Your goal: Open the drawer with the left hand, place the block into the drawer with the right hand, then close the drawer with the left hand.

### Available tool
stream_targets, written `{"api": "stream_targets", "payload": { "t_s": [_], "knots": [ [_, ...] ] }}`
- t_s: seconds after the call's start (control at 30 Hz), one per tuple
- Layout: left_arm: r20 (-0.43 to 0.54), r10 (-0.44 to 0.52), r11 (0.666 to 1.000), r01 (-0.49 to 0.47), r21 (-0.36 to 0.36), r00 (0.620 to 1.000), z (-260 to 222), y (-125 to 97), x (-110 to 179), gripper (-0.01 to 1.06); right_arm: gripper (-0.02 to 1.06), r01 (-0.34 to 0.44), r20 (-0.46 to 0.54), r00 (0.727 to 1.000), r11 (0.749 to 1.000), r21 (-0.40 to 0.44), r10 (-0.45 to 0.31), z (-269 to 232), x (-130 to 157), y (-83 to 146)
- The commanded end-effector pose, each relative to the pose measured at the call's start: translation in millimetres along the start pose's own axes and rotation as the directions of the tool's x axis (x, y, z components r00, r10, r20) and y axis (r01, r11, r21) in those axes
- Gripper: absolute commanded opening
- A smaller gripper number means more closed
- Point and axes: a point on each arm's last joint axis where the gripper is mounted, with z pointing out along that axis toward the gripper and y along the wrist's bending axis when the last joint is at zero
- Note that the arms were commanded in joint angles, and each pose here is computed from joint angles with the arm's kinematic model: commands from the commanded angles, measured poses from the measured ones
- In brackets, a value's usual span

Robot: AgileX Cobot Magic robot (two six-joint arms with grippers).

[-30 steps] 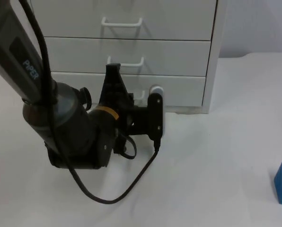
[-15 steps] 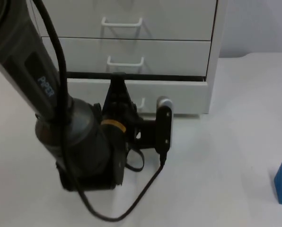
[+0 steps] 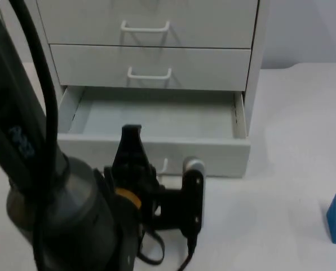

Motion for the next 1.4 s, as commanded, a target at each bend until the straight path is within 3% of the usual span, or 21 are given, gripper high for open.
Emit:
{"api": "stream_targets", "payload": {
  "t_s": [0.0,0.4,0.6,1.23,1.37],
  "knots": [
    [-0.038,-0.051,0.999,0.052,0.012,0.998,-11,-4,1,0.00,1.05,-0.002,0.025,1.000,1.000,-0.001,0.002,-3,-3,0],
    [-0.040,-0.036,0.999,0.036,0.012,0.999,-38,-17,-2,0.00,1.05,-0.002,0.025,1.000,1.000,-0.001,0.002,-3,-3,0],
    [-0.036,-0.041,0.996,0.038,-0.083,0.999,-38,-7,-2,0.00,1.05,-0.002,0.025,1.000,1.000,-0.001,0.002,-3,-3,0],
    [-0.053,-0.093,0.996,0.092,-0.023,0.994,-39,-12,0,0.00,1.05,-0.002,0.025,1.000,1.000,-0.001,0.002,-3,-3,0],
    [-0.059,-0.094,0.996,0.094,-0.007,0.994,-39,-14,0,0.04,1.05,-0.002,0.025,1.000,1.000,-0.001,0.002,-3,-3,0]
  ]
}}
